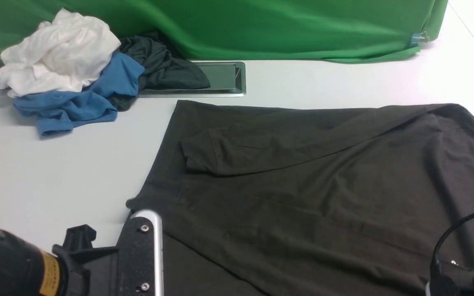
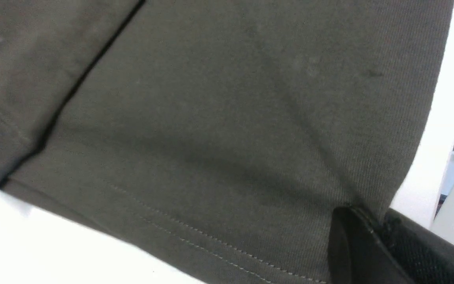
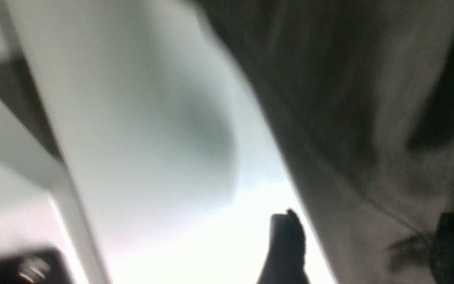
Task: Fold a long-sleeved shirt on a white desktop.
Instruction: 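Grasp the near edge of the shirt at its hem and shoulder corners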
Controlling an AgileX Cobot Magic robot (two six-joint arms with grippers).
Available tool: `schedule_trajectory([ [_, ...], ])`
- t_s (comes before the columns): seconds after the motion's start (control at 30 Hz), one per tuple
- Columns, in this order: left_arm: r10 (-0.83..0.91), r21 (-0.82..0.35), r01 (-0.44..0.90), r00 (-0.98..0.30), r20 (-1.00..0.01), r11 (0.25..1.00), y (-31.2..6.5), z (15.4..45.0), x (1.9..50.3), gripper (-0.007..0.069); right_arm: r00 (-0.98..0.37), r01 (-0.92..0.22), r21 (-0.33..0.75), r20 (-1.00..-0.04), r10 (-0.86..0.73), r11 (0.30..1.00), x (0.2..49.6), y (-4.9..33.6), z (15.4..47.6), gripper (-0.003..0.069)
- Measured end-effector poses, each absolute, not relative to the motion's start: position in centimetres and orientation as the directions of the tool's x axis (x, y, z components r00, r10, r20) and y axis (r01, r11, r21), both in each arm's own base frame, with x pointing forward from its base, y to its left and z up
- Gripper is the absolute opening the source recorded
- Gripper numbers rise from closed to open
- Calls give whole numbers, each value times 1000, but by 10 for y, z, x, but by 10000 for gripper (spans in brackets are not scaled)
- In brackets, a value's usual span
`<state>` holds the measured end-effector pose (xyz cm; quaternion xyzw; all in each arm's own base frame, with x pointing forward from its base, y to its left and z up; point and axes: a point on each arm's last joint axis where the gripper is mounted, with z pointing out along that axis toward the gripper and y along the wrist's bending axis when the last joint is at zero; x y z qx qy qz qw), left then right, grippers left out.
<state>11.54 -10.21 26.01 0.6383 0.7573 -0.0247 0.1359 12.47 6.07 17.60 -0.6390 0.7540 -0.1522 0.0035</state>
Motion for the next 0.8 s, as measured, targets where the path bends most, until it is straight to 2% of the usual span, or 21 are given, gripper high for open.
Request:
schedule_trajectory([
  [0.07, 958, 144, 972, -146, -245, 185, -101, 262, 114, 27, -161, -968, -232, 257, -953, 101, 129, 54, 170, 469],
  [0.13, 957, 153, 971, -143, -251, 186, -100, 264, 113, 27, -163, -968, -232, 279, -946, 98, 132, 50, 168, 468],
  [0.37, 953, 151, 968, -156, -259, 199, -99, 265, 112, 27, -235, -953, -250, 258, -937, 171, 150, 25, 164, 467],
  [0.47, 952, 140, 967, -172, -255, 212, -99, 264, 111, 27, -300, -945, -217, 274, -914, 245, 154, 9, 157, 467],
  [0.57, 951, 138, 966, -177, -254, 217, -99, 264, 111, 27, -310, -946, -191, 277, -910, 264, 157, 2, 150, 467],
  [0.8, 949, 136, 965, -184, -256, 224, -99, 264, 111, 27, -229, -970, -154, 310, -923, 189, 164, 1, 143, 463],
])
